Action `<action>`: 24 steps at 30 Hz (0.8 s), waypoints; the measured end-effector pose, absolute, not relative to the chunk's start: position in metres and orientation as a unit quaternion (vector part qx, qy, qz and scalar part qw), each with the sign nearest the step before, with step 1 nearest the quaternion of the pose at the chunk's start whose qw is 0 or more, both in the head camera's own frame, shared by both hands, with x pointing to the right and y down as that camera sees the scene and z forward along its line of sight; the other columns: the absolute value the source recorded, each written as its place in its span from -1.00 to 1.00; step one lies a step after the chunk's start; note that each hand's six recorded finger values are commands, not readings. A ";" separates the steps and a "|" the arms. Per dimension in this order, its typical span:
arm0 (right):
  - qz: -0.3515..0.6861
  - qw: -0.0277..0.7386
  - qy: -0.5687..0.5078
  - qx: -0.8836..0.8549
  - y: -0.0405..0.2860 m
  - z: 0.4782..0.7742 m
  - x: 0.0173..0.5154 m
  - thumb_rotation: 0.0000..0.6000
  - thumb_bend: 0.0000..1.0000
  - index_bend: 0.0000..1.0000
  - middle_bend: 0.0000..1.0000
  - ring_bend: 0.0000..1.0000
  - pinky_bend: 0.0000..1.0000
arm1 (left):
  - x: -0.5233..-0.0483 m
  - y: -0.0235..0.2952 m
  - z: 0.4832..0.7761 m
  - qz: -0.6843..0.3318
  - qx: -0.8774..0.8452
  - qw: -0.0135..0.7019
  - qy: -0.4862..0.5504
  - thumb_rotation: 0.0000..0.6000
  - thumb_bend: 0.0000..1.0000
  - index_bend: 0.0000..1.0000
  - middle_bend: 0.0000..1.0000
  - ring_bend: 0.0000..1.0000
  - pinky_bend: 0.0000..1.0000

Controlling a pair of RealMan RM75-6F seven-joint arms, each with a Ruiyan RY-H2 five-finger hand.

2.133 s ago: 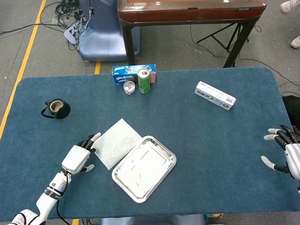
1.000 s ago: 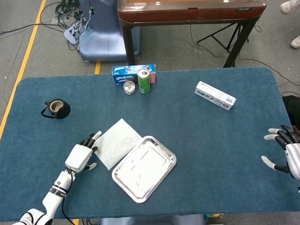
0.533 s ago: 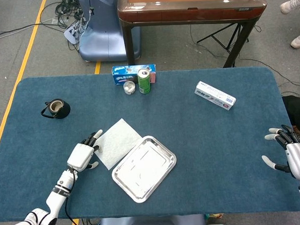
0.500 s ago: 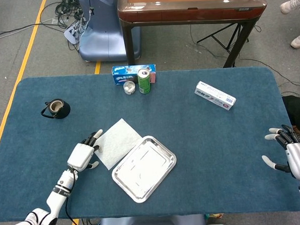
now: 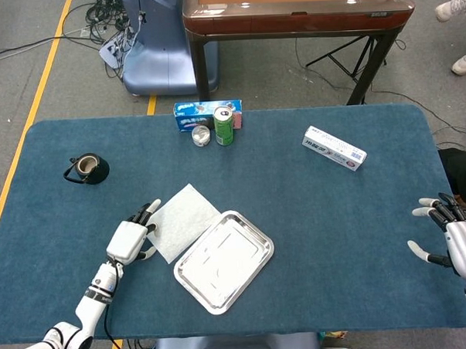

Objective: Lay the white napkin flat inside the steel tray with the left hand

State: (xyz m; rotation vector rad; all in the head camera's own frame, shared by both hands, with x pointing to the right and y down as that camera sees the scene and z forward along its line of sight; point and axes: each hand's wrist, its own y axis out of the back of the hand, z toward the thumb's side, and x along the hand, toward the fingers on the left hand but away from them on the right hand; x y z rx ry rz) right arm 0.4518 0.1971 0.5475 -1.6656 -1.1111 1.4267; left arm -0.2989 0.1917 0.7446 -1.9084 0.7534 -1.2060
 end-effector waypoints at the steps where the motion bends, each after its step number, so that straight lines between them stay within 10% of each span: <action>1: 0.547 0.335 -0.426 -0.638 0.197 0.547 0.452 1.00 -0.58 -0.29 -0.50 -0.79 -0.59 | -0.299 0.192 0.745 -0.471 -0.745 0.370 0.294 1.00 -0.55 0.04 -0.93 -1.00 -0.37; 24: 0.545 0.335 -0.432 -0.635 0.196 0.545 0.454 1.00 -0.58 -0.29 -0.50 -0.79 -0.59 | -0.293 0.193 0.748 -0.469 -0.753 0.349 0.303 1.00 -0.40 0.16 -0.92 -1.00 -0.37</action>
